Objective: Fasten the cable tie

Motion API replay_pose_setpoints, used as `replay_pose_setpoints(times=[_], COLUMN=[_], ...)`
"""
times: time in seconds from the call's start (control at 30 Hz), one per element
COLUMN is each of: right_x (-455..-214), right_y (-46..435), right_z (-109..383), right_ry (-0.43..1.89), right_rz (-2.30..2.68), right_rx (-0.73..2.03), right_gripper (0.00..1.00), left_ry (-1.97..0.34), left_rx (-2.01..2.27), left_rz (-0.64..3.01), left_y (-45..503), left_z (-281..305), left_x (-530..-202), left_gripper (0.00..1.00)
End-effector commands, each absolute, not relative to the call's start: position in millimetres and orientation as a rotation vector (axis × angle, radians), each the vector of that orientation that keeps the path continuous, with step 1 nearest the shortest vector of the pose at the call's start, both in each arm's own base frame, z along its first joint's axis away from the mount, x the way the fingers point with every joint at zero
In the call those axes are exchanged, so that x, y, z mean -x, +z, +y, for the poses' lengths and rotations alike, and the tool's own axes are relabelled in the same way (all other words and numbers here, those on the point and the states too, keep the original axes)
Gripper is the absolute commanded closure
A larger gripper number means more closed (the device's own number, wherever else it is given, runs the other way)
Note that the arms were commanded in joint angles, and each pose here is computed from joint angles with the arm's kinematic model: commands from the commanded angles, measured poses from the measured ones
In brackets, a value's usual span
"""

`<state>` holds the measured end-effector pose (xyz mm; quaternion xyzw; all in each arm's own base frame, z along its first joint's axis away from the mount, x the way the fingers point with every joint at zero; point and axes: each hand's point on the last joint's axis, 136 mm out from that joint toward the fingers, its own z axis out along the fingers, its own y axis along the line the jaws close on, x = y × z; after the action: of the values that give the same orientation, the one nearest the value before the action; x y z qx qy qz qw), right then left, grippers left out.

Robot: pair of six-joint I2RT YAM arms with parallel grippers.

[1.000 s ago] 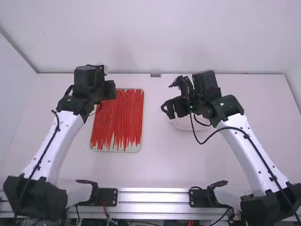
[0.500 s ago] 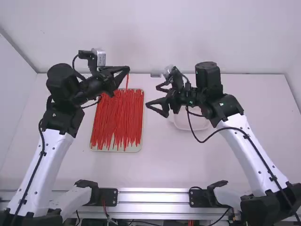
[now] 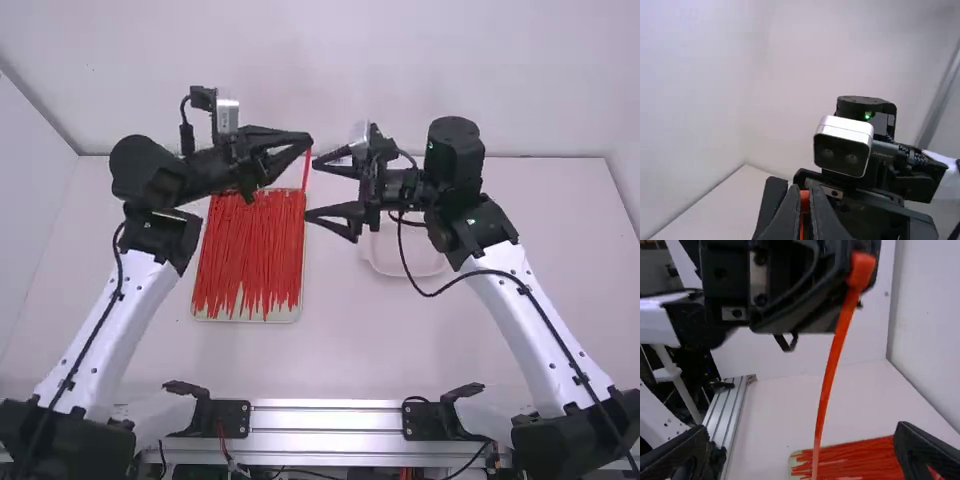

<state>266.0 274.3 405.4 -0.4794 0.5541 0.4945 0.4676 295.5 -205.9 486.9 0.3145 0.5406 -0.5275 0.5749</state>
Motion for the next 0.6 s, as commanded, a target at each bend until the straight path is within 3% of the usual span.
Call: replay_pose_setpoints(times=[0.0, 0.2, 0.37, 0.47, 0.53, 0.57], right_x=[-257, -258, -258, -258, -258, -259], right_y=[424, 433, 436, 437, 437, 436], right_z=[273, 274, 274, 274, 274, 273], right_ry=[1.244, 1.225, 1.246, 1.247, 1.247, 1.248], right_rz=[1.321, 1.272, 1.281, 1.278, 1.279, 1.284], right_rx=[1.179, 1.185, 1.165, 1.164, 1.164, 1.162], right_gripper=[0.04, 0.28, 0.39, 0.64, 0.71, 0.80], left_ry=[-1.301, -1.319, -1.341, -1.358, -1.366, -1.382], left_rx=[-0.748, -0.687, -0.632, -0.637, -0.628, -0.592], left_rz=[1.260, 1.194, 1.162, 1.122, 1.124, 1.140], left_y=[491, 508, 516, 518, 518, 516], left_z=[-211, -207, -204, -210, -211, -210], left_x=[-287, -290, -297, -299, -301, -308], left_gripper=[0.98, 0.98, 0.98, 0.98, 0.98, 0.98])
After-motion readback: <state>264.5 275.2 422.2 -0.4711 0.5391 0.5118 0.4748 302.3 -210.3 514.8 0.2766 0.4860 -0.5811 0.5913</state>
